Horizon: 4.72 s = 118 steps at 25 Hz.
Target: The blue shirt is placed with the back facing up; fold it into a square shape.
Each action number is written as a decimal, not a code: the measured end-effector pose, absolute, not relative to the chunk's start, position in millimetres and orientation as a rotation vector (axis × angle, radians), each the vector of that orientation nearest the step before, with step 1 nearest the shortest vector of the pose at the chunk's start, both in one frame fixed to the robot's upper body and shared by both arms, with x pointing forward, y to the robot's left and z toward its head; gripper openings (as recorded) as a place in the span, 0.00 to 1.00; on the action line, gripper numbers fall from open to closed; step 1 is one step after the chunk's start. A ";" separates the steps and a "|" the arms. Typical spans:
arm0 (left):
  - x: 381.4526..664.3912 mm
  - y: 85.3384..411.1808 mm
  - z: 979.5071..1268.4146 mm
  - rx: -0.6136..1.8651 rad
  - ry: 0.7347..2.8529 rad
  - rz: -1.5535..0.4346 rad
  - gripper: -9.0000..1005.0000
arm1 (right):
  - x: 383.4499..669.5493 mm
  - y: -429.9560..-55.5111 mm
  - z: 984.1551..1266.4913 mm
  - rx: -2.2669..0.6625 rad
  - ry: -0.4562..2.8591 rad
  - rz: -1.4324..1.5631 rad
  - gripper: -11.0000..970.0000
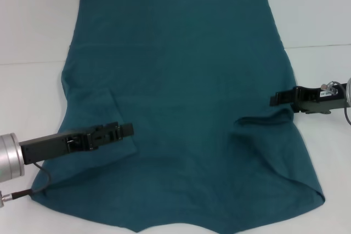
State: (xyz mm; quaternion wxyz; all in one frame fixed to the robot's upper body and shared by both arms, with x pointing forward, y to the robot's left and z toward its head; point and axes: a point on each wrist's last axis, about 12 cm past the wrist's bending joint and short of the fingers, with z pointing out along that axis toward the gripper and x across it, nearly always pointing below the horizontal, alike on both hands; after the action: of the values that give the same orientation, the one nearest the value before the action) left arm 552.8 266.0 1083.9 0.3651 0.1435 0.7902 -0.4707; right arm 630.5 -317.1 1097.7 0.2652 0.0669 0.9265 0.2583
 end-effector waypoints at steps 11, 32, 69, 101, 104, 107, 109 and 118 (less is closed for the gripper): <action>554.4 266.5 1083.7 0.363 2.034 -1.197 0.63 | 636.1 -320.0 1101.3 0.242 2.419 0.712 0.70; 556.3 266.6 1085.8 0.352 2.023 -1.201 0.63 | 620.3 -328.7 1105.7 0.256 2.519 0.849 0.70; 554.1 303.9 1088.3 -0.106 2.089 -1.306 0.63 | 616.0 -301.2 1124.4 0.027 2.388 1.072 0.70; 511.1 359.5 1054.0 -0.609 2.307 -1.175 0.63 | 604.4 -298.0 1125.0 -0.060 2.430 1.158 0.69; 505.8 364.2 1053.7 -0.628 2.297 -1.173 0.63 | 604.8 -298.6 1125.1 -0.056 2.427 1.155 0.69; 501.2 368.1 1053.0 -0.646 2.290 -1.170 0.63 | 605.4 -299.2 1125.3 -0.052 2.425 1.151 0.69; 498.2 369.8 1052.3 -0.653 2.289 -1.170 0.63 | 605.5 -299.5 1125.3 -0.050 2.425 1.150 0.69; 489.0 375.8 1051.3 -0.660 2.297 -1.165 0.63 | 606.0 -301.0 1126.1 -0.047 2.423 1.145 0.69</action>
State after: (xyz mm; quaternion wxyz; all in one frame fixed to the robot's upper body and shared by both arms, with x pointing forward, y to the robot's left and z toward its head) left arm 489.0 375.8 1051.3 0.2390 -0.2412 0.8390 -0.4253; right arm 606.0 -301.0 1126.1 0.2287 -0.0172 0.8801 0.4158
